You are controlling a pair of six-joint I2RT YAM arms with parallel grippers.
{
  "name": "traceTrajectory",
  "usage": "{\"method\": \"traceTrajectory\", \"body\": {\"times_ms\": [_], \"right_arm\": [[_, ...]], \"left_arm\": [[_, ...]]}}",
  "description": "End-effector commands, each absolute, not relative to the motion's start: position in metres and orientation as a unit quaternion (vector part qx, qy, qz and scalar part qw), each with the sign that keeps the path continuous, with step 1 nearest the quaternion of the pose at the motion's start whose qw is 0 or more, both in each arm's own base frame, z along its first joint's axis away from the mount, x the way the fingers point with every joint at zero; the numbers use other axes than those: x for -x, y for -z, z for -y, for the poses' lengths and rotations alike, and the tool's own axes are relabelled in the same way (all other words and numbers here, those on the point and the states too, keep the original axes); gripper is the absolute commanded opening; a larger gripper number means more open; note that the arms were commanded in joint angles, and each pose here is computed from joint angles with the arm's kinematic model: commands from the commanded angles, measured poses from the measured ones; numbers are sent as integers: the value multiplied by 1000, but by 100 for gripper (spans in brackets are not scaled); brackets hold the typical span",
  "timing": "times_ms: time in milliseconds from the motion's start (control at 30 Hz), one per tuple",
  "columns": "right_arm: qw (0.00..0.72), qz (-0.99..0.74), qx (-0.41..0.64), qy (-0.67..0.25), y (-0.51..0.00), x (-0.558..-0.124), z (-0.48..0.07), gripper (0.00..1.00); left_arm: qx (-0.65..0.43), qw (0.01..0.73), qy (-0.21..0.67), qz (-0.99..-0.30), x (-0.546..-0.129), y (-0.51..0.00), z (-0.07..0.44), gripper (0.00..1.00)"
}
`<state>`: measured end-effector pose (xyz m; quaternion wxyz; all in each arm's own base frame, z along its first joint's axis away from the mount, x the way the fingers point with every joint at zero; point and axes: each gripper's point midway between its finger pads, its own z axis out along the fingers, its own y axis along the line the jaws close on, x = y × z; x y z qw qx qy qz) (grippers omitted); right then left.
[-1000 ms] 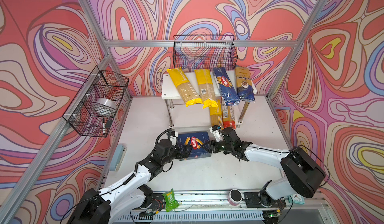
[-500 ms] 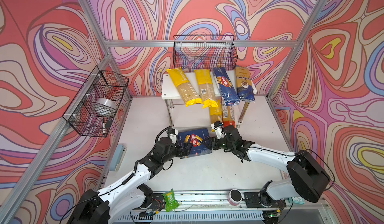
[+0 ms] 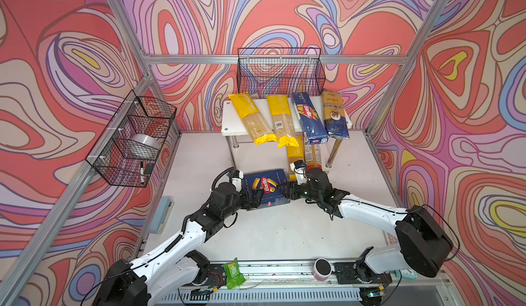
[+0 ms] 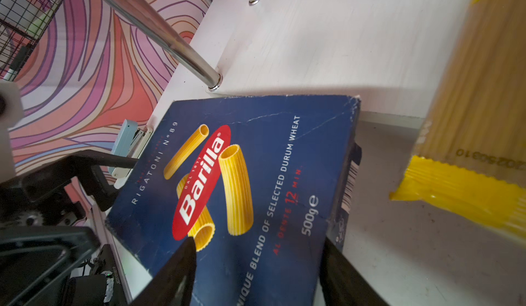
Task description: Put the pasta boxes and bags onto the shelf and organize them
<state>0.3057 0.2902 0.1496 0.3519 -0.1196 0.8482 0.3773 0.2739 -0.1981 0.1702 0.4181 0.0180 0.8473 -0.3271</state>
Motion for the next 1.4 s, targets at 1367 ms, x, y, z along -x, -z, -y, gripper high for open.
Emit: {"method": "traceTrajectory", "body": {"times_ms": [1367], "right_arm": [[459, -732, 197, -463, -253, -318, -342, 66]], "left_arm": [[-133, 557, 350, -741, -318, -281, 248, 100]]}}
